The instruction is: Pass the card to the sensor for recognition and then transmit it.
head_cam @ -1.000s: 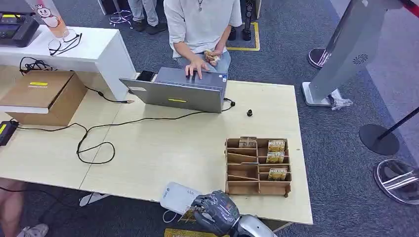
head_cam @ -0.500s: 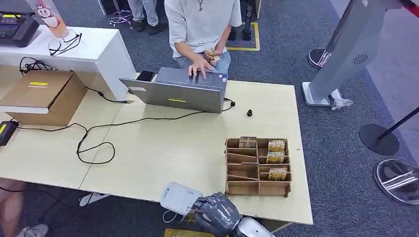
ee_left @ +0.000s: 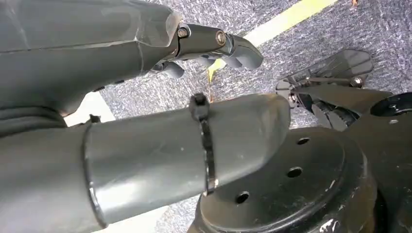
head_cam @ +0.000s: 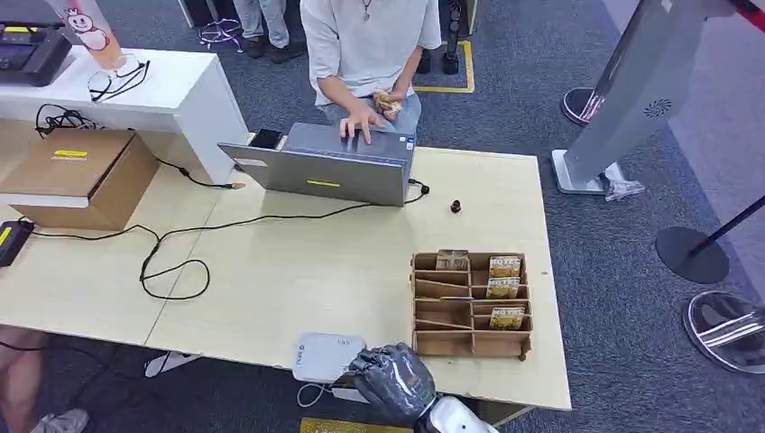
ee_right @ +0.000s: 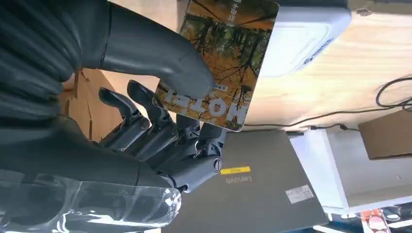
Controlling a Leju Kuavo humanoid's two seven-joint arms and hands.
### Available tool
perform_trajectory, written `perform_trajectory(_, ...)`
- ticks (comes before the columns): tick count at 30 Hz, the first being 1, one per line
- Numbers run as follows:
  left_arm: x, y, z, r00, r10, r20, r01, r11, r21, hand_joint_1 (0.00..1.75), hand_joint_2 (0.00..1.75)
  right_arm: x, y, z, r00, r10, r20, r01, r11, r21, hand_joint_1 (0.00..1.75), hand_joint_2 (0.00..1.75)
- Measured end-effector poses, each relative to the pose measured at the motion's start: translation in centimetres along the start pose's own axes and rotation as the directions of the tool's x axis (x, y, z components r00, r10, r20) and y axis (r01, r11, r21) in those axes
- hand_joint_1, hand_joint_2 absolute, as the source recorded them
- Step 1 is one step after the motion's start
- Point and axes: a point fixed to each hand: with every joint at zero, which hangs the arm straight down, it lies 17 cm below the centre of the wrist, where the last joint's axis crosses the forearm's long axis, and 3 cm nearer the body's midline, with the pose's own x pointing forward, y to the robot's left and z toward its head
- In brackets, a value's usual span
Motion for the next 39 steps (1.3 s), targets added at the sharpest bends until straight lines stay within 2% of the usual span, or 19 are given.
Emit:
perform_trajectory(21,0.6,0.7,-0.1,1.000,-0.021,0.002,0.021,1.000,0.018,0.00,0.00,-0.2,1.0,-0.2,0.999,0.036,-0.004,-0.036,0.999,0.018,1.75,1.75)
perform_trajectory(39,0.6,1.6,-0.1,1.000,-0.028,0.002,0.028,0.998,0.047,0.00,0.00,1.6,0.4,-2.1,0.999,-0.005,0.038,0.004,1.000,0.019,1.75,1.75)
